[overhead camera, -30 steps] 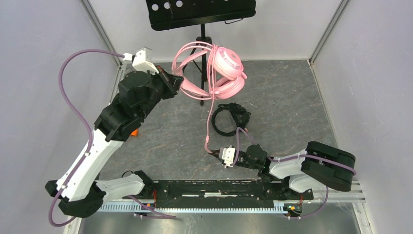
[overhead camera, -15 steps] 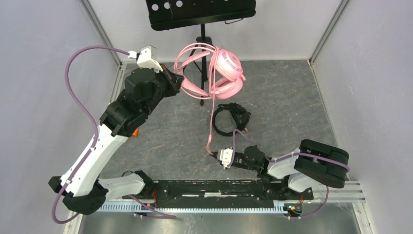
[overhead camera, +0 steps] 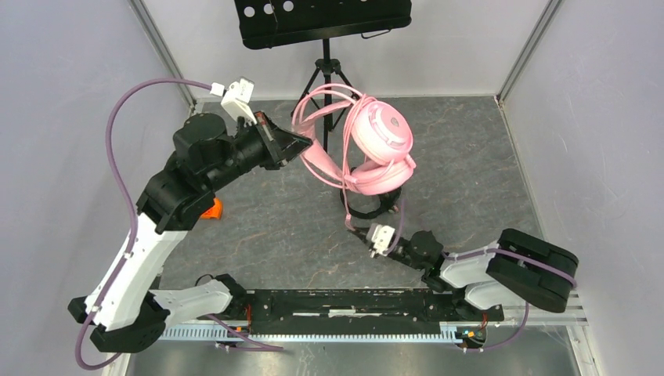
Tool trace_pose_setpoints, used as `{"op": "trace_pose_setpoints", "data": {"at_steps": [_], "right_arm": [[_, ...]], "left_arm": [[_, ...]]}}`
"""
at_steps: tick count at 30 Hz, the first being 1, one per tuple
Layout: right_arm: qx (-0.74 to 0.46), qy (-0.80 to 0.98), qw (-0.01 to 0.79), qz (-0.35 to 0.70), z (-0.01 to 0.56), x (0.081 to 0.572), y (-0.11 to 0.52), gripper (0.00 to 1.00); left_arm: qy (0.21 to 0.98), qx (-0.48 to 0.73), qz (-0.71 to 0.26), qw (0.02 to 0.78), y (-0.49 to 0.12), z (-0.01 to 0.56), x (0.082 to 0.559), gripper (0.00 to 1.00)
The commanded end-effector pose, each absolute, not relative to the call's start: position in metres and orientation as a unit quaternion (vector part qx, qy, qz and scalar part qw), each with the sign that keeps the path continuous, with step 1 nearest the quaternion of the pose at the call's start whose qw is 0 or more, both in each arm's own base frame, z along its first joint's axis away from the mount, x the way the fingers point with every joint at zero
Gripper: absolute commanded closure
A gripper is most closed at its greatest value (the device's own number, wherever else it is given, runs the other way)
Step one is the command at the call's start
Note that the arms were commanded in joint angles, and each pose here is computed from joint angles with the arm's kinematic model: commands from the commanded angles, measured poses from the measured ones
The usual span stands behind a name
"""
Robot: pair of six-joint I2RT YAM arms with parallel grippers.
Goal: Wrap the headphones
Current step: Wrap the headphones cable around the headphones.
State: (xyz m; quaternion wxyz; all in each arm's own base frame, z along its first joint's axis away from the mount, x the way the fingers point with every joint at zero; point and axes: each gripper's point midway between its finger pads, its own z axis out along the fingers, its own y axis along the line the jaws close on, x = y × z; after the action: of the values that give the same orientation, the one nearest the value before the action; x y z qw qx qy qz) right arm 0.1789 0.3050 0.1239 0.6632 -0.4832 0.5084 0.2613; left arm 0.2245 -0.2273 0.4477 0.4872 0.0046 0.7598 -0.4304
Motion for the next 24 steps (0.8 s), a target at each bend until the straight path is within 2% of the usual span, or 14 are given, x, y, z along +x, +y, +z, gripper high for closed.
{"op": "trace_pose_setpoints", "data": {"at_steps": [1, 11, 15, 21, 24], "right_arm": [[-0.426, 0.524, 0.687, 0.269, 0.138, 0.193, 0.277, 1.0], [-0.376, 0.533, 0.72, 0.238, 0.165, 0.221, 0.242, 1.0], [-0.356, 0.544, 0.728, 0.219, 0.176, 0.241, 0.225, 1.0], [-0.329, 0.544, 0.743, 0.211, 0.207, 0.263, 0.207, 1.0], [-0.325, 0.543, 0.747, 0.202, 0.222, 0.271, 0.201, 1.0]], "left_arm": [[0.69, 0.037, -0.513, 0.509, -0.211, 0.518, 0.172, 0.98], [0.745, 0.114, -0.392, 0.527, -0.181, 0.485, 0.164, 0.98], [0.776, 0.177, -0.326, 0.509, -0.175, 0.454, 0.167, 0.98], [0.789, 0.291, -0.281, 0.463, -0.182, 0.408, 0.164, 0.98], [0.805, 0.303, -0.227, 0.457, -0.173, 0.386, 0.179, 0.98]]}}
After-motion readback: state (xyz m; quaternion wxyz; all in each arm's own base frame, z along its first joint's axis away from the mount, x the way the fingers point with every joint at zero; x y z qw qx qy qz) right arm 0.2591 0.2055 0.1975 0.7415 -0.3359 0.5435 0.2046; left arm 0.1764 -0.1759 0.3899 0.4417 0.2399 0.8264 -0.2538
